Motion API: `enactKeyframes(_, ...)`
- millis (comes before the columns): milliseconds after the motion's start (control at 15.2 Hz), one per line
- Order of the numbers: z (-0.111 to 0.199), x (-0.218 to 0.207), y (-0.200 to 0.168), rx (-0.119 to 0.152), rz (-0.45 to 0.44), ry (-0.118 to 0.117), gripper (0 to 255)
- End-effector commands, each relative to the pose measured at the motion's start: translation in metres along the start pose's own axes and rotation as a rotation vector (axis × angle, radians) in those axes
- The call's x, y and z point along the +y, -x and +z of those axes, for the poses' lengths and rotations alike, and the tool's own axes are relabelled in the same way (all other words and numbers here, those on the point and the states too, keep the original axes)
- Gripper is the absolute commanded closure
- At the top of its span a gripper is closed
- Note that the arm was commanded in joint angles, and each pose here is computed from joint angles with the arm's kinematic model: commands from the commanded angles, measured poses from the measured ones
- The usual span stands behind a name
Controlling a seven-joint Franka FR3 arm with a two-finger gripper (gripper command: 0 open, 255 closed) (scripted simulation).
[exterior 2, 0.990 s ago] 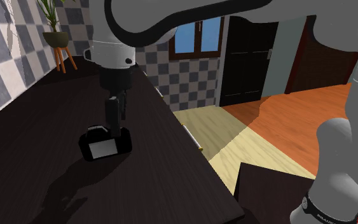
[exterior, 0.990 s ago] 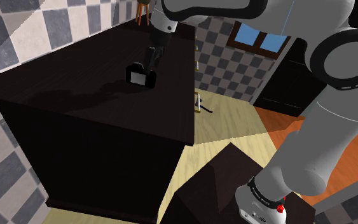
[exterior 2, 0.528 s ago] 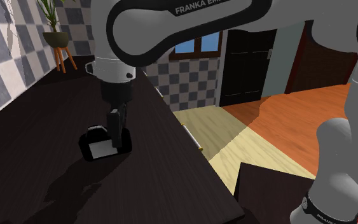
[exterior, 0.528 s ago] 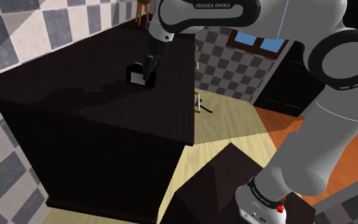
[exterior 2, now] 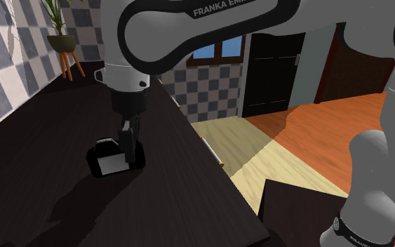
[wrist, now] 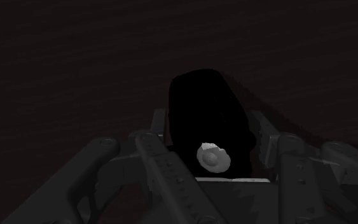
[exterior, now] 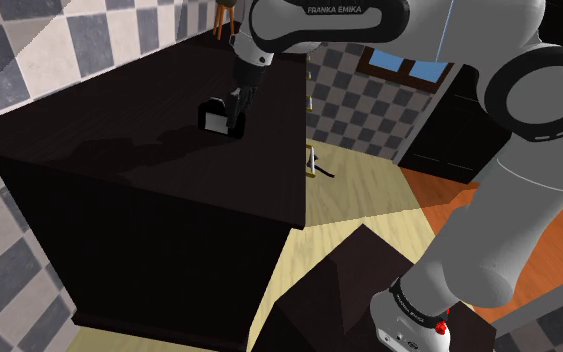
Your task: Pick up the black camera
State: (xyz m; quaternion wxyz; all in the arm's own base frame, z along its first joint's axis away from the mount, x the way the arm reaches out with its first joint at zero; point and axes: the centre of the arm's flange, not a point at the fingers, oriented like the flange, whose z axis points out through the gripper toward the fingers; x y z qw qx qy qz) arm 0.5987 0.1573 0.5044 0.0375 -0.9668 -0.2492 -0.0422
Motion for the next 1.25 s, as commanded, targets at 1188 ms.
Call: enactKeyframes(1188,-0.079,-0.004,-0.008,-0.001,0.000,-0.001,255)
